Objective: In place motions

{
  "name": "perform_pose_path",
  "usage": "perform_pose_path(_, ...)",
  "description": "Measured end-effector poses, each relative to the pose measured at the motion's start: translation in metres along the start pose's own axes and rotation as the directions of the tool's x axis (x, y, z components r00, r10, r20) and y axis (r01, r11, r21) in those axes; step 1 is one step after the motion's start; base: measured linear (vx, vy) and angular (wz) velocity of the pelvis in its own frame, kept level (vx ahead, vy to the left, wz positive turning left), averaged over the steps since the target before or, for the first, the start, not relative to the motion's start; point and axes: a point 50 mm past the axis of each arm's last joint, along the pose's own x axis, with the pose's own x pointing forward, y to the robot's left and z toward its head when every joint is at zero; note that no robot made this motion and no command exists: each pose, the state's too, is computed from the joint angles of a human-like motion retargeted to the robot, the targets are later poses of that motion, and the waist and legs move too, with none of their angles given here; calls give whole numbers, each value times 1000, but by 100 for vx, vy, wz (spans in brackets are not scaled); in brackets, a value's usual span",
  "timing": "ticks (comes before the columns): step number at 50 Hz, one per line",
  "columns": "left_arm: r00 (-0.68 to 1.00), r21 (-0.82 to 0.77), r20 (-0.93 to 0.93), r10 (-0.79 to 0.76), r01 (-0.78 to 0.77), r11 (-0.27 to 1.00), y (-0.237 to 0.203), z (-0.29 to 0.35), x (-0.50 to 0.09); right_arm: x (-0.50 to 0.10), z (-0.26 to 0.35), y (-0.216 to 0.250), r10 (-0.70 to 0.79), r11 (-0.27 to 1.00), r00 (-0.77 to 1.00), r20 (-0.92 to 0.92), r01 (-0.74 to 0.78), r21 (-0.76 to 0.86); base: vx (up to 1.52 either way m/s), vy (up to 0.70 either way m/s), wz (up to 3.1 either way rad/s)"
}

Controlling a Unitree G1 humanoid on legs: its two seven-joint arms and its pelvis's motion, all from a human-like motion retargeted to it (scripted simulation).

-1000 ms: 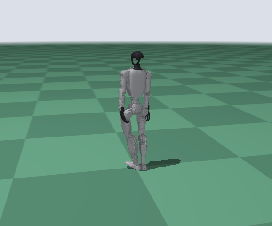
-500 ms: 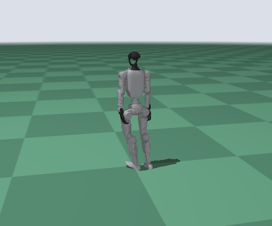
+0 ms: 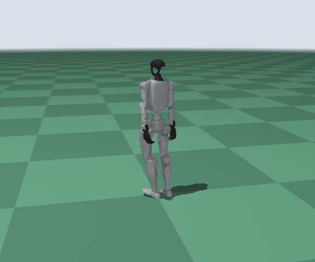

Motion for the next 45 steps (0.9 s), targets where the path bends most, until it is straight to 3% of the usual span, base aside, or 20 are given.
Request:
perform_pose_path(5,998,-69,-51,-29,25,997,6,-32,0,-8,55,11,76,997,980,182,-77,3,3,-1,-23)
perform_pose_path(12,969,-172,-234,-80,39,984,14,-111,-11,-44,155,37,188,977,861,473,-113,-182,3,-2,-23)
perform_pose_path(20,967,-292,-247,-63,-12,956,13,-126,-13,-65,189,53,223,951,790,571,-50,-304,0,0,0)
perform_pose_path(30,999,-283,44,-4,16,959,-2,6,0,-19,103,38,151,978,933,327,-92,-188,0,0,0)
perform_pose_path(37,935,-72,354,-9,36,997,-13,125,-26,3,-5,11,37,985,999,-10,-38,-171,0,0,0)
perform_pose_path(45,812,169,584,0,-121,978,-20,206,-68,-3,-105,2,-3,999,961,-278,15,39,0,0,0)
